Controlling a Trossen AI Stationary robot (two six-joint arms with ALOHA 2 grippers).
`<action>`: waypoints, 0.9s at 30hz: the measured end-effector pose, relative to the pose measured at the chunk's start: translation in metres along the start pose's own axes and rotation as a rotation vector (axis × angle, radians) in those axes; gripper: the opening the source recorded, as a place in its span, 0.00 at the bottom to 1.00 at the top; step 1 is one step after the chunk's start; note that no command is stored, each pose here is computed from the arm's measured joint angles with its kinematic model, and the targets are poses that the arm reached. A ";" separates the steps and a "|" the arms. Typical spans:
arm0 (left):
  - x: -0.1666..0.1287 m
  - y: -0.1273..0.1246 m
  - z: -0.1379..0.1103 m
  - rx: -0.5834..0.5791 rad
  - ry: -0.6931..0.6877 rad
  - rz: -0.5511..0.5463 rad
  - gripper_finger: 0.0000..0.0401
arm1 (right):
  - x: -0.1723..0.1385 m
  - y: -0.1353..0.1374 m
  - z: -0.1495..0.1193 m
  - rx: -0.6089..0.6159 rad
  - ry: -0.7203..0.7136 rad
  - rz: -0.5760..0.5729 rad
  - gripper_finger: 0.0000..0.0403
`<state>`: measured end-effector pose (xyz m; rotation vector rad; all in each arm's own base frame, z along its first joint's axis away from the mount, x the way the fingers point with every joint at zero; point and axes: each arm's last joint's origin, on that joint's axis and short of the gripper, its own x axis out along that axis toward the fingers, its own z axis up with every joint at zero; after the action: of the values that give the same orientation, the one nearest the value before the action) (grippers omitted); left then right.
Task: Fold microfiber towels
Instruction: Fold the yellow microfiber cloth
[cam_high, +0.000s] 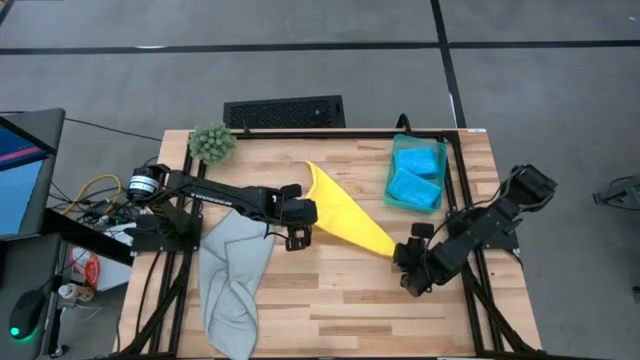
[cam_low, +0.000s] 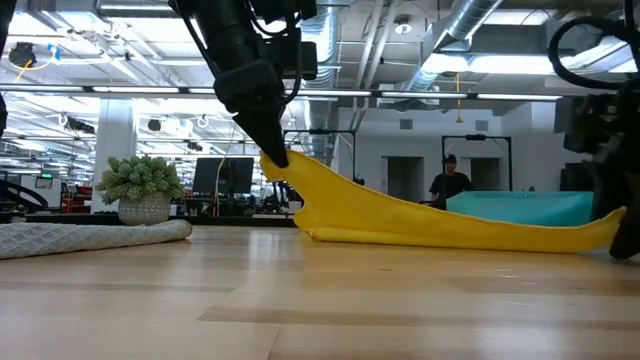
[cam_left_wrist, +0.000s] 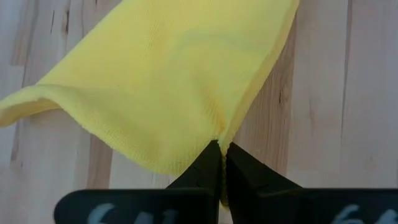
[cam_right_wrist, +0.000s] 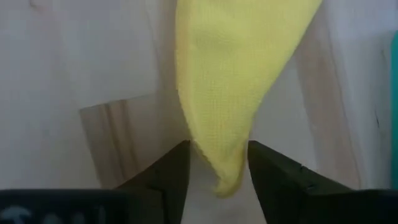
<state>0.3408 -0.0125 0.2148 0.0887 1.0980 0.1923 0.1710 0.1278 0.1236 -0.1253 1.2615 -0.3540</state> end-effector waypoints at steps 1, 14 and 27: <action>0.000 0.000 0.000 0.002 0.000 0.000 0.01 | 0.001 0.002 0.001 -0.003 0.006 -0.005 0.44; 0.000 0.000 0.000 0.002 -0.002 0.000 0.01 | -0.015 0.010 0.015 -0.113 -0.020 0.037 0.02; 0.000 0.000 0.000 0.001 -0.003 0.000 0.01 | -0.016 0.007 0.015 -0.087 -0.035 0.006 0.49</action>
<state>0.3411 -0.0126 0.2151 0.0898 1.0950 0.1911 0.1825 0.1384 0.1410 -0.2009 1.2429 -0.2904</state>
